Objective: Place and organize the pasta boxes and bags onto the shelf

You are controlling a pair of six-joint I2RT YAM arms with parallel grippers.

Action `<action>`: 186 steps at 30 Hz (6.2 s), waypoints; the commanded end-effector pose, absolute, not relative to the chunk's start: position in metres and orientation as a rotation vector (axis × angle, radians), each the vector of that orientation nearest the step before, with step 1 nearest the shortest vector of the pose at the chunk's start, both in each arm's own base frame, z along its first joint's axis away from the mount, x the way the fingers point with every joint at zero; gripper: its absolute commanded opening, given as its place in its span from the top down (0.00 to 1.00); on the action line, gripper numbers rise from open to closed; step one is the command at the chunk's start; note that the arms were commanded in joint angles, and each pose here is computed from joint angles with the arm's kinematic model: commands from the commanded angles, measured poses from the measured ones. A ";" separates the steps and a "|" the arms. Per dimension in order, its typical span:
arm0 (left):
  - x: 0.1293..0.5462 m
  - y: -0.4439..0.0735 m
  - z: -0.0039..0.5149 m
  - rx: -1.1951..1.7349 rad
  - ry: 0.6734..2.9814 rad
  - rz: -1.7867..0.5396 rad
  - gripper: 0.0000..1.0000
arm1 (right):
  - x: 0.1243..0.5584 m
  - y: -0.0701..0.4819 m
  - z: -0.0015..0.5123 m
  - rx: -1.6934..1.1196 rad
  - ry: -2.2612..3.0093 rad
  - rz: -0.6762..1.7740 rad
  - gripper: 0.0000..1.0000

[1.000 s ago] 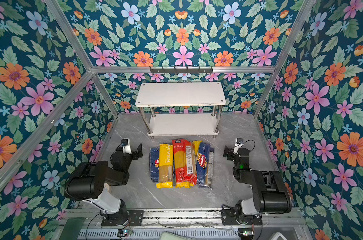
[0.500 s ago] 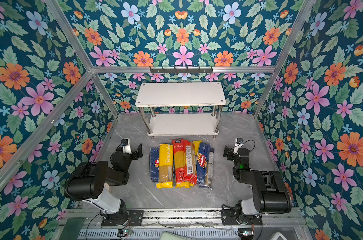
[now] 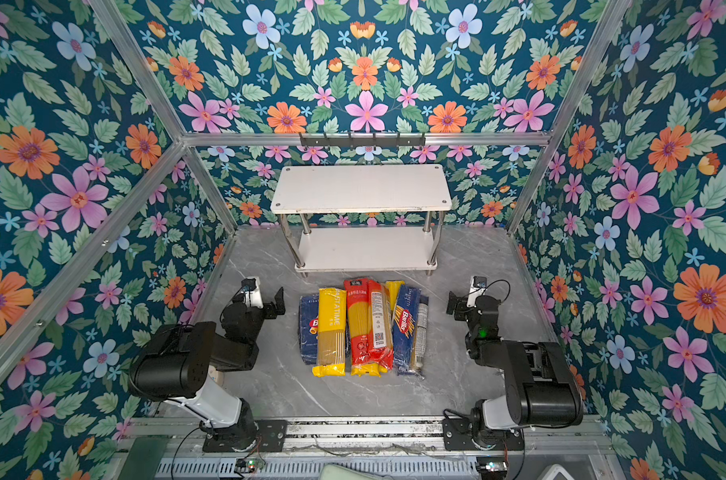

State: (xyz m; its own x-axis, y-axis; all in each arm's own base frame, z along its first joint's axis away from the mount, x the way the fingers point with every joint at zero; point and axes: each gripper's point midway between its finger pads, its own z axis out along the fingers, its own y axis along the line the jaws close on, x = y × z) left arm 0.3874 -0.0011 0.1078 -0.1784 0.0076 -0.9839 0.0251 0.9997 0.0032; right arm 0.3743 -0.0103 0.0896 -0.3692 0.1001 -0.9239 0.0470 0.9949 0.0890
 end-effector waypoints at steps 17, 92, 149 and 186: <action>0.393 0.002 0.116 0.010 1.745 0.035 0.14 | 0.377 -0.016 0.109 0.144 1.914 -0.055 0.01; 0.299 -0.124 0.228 0.026 2.126 -0.073 0.00 | 0.226 0.280 0.092 -0.157 2.931 0.546 0.26; 0.309 -0.250 0.238 0.320 2.122 -0.375 0.00 | 0.191 0.194 0.281 -0.149 2.596 0.678 0.81; 0.383 -0.310 0.220 0.613 2.078 -0.346 0.01 | 0.447 0.155 0.439 -0.119 2.150 0.447 0.79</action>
State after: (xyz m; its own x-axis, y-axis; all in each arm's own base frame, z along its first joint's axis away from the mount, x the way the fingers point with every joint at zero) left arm 0.3764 -0.3057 0.2120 -0.4831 0.3239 -0.8135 0.5256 0.8503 0.0265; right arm 0.4355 0.1596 0.4248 -0.6435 0.0966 -0.7594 -0.2108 0.9313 0.2971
